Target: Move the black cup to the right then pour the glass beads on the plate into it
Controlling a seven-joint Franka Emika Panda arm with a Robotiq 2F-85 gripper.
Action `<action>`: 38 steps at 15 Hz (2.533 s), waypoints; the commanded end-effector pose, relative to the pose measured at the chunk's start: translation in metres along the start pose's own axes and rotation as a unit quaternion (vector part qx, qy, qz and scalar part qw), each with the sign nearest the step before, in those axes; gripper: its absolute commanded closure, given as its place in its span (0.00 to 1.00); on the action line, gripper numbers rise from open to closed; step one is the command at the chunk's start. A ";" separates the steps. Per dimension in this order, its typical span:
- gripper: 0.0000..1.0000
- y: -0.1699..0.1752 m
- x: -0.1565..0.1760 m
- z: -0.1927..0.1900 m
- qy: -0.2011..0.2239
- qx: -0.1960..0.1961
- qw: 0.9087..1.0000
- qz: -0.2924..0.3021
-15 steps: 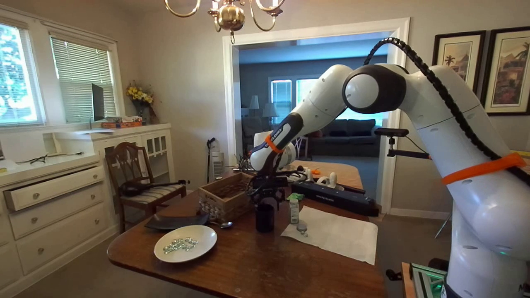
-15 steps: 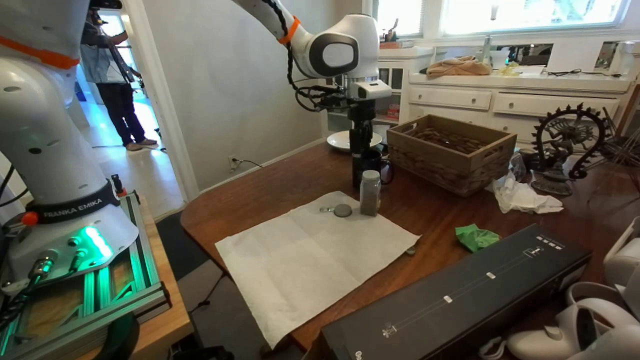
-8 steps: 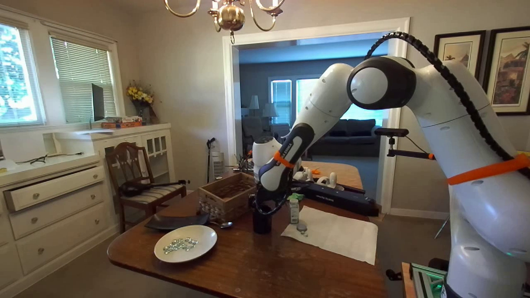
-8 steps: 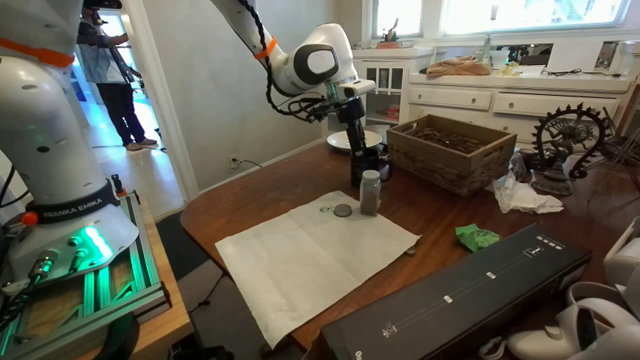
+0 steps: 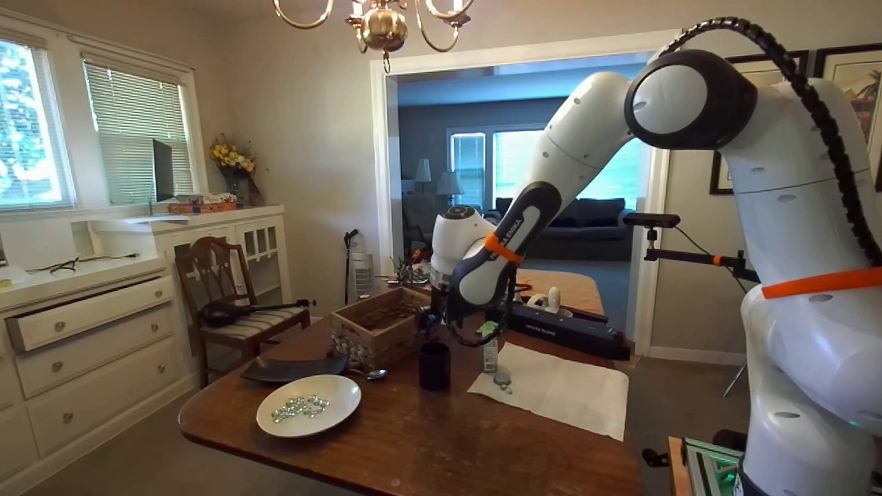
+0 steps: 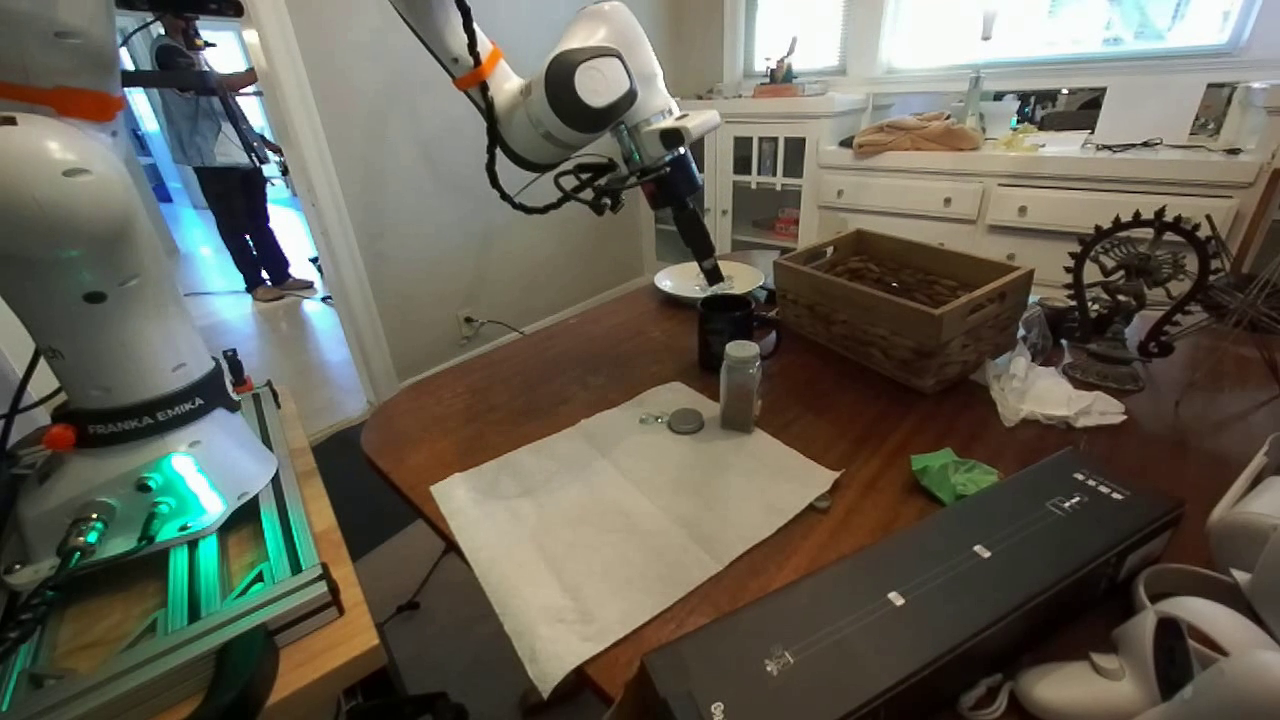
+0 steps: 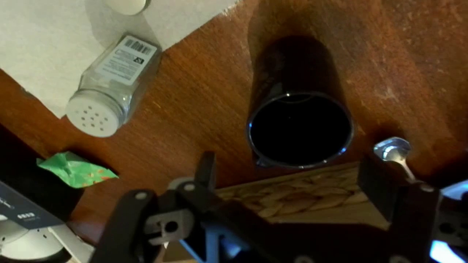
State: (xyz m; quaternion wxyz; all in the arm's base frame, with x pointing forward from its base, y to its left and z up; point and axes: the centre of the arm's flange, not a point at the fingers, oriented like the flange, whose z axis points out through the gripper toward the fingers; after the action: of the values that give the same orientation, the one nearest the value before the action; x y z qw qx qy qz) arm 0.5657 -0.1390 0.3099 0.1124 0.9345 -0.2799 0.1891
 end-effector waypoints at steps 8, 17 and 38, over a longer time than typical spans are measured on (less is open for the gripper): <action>0.00 -0.072 -0.023 -0.028 -0.069 0.106 0.984 -0.128; 0.00 -0.071 0.017 -0.001 -0.099 0.169 0.979 -0.063; 0.00 -0.083 0.005 0.078 -0.140 0.206 0.968 0.035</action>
State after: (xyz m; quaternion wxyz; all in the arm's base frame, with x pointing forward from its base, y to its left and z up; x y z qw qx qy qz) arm 0.6385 -0.0979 0.2384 -0.1238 0.9442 -0.2863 0.1060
